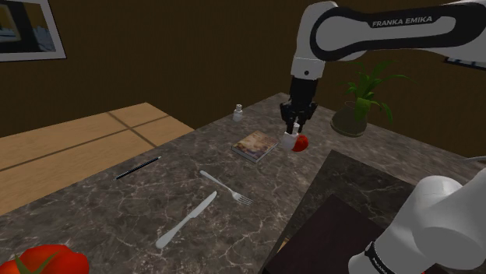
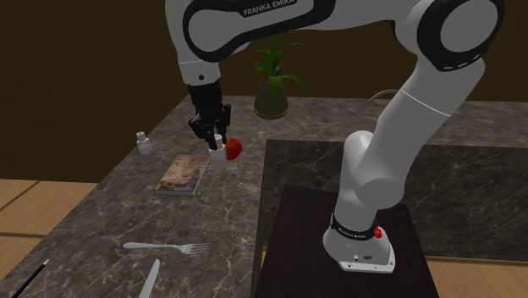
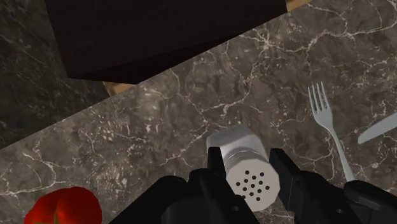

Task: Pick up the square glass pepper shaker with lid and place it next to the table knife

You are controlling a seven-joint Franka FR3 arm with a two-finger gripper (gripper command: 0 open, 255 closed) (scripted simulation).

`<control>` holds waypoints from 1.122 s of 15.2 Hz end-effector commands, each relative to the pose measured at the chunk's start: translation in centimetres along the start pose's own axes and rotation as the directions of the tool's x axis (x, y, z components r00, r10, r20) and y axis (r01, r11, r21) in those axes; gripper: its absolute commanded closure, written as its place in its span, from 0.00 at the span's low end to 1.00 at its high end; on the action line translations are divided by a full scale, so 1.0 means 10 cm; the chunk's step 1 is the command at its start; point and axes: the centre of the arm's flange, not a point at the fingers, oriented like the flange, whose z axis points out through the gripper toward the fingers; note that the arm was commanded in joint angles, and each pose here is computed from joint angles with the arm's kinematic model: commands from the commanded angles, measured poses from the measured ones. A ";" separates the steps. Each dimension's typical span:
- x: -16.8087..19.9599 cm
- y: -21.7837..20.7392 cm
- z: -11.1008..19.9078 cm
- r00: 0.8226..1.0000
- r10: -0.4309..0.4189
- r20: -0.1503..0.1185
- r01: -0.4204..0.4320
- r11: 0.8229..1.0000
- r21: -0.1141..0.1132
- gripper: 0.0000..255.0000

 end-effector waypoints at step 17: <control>-0.73 -2.23 0.10 1.000 0.001 0.000 -0.001 1.000 0.000 1.00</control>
